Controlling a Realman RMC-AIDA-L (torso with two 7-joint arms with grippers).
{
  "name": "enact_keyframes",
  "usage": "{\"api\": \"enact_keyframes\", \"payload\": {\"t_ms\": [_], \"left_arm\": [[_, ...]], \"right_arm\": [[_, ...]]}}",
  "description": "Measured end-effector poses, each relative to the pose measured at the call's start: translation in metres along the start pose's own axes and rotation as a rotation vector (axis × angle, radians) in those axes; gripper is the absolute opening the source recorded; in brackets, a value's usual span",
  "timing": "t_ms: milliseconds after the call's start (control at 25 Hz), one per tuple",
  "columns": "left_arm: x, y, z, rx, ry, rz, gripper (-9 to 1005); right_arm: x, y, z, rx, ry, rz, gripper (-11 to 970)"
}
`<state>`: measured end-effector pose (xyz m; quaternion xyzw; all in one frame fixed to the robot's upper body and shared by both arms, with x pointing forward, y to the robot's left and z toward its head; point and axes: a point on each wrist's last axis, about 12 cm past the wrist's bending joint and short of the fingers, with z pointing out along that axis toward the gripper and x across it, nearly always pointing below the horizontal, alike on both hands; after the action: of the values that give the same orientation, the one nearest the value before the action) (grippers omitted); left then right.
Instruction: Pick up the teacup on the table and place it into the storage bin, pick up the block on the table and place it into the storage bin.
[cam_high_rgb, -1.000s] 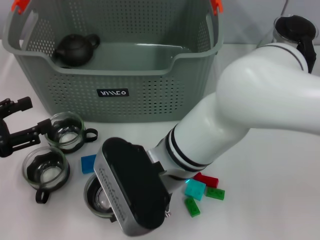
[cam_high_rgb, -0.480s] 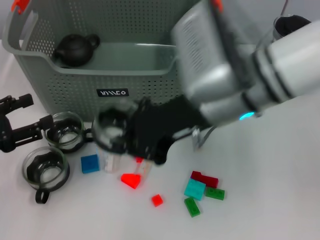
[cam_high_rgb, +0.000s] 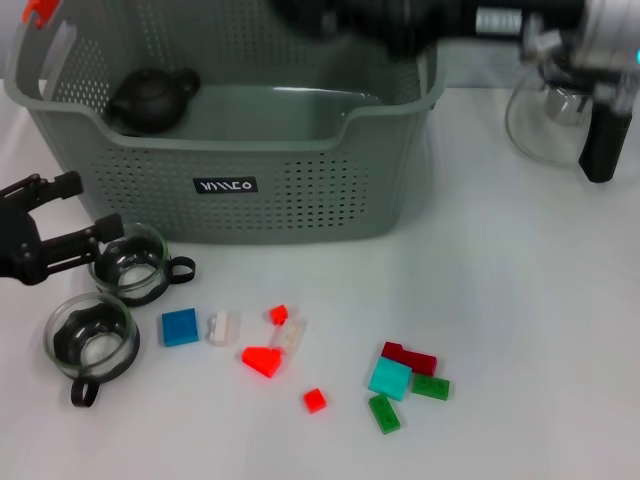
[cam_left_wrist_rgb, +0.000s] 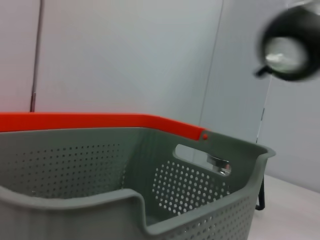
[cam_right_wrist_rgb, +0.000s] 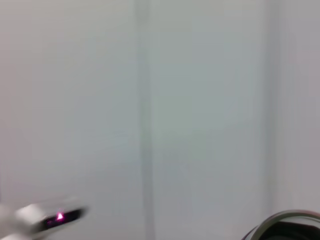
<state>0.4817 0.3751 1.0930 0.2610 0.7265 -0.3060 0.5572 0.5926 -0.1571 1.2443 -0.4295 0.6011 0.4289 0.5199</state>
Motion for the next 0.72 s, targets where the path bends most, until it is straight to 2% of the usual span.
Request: {"api": "enact_keyframes", "payload": {"t_ms": [160, 360, 520, 720], "left_arm": [[-0.002, 0.001, 0.002, 0.005, -0.002, 0.003, 856], [-0.003, 0.001, 0.003, 0.008, -0.004, 0.0, 856], [-0.004, 0.001, 0.005, 0.014, -0.013, -0.006, 855], [-0.005, 0.0, 0.01, 0.023, -0.013, -0.015, 855]], "right_arm": [[-0.013, -0.031, 0.02, 0.152, 0.095, 0.055, 62], [-0.028, -0.06, 0.059, 0.311, 0.284, 0.05, 62], [-0.031, -0.07, 0.093, 0.36, 0.439, -0.003, 62], [-0.012, -0.074, 0.124, 0.416, 0.596, -0.076, 62]]}}
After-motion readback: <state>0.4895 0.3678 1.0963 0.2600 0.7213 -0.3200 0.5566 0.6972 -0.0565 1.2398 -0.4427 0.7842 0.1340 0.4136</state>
